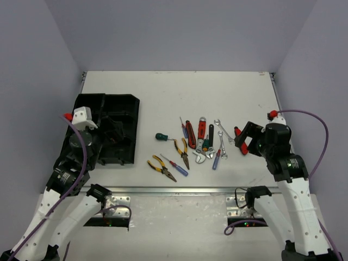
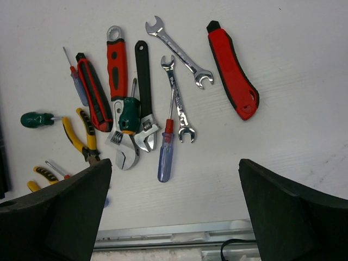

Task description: Sort the tools into containers

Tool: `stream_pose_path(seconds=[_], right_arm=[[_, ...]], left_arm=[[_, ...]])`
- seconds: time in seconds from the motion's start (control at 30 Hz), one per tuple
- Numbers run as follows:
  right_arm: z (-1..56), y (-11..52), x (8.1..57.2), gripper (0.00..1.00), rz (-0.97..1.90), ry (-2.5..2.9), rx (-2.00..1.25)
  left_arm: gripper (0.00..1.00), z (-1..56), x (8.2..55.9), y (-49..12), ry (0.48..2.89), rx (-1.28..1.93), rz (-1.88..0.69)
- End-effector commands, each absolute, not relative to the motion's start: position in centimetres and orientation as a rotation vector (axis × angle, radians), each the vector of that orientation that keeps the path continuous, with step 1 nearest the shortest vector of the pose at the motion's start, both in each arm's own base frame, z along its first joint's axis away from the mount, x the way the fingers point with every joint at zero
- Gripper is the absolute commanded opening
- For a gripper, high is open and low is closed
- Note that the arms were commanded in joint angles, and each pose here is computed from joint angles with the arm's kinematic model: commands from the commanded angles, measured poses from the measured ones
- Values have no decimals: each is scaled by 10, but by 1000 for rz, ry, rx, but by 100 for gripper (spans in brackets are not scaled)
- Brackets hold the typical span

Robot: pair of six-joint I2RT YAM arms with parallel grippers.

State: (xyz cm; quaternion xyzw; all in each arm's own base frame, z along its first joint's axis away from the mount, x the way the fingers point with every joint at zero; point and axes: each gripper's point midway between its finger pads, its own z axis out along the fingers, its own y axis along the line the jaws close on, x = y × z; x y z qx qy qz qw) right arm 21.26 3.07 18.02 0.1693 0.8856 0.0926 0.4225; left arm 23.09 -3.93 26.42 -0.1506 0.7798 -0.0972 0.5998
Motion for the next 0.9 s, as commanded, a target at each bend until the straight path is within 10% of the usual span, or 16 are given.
stream_pose_path(seconds=[0.0,0.5,0.7,0.87], right_arm=[[187,21,216,99,210,2157,565],[157,85,254,99,535,2292,549],[116,106,263,97,214,2419,440],[72,114,256,57,96,2478,405]], left_arm=[[100,269,235,-42,1784,-357,-240],[100,256,244,-49,1846,-334,-231],[100,254,245,-50,1853,-331,-228],[100,253,245,-51,1854,-326,-231]])
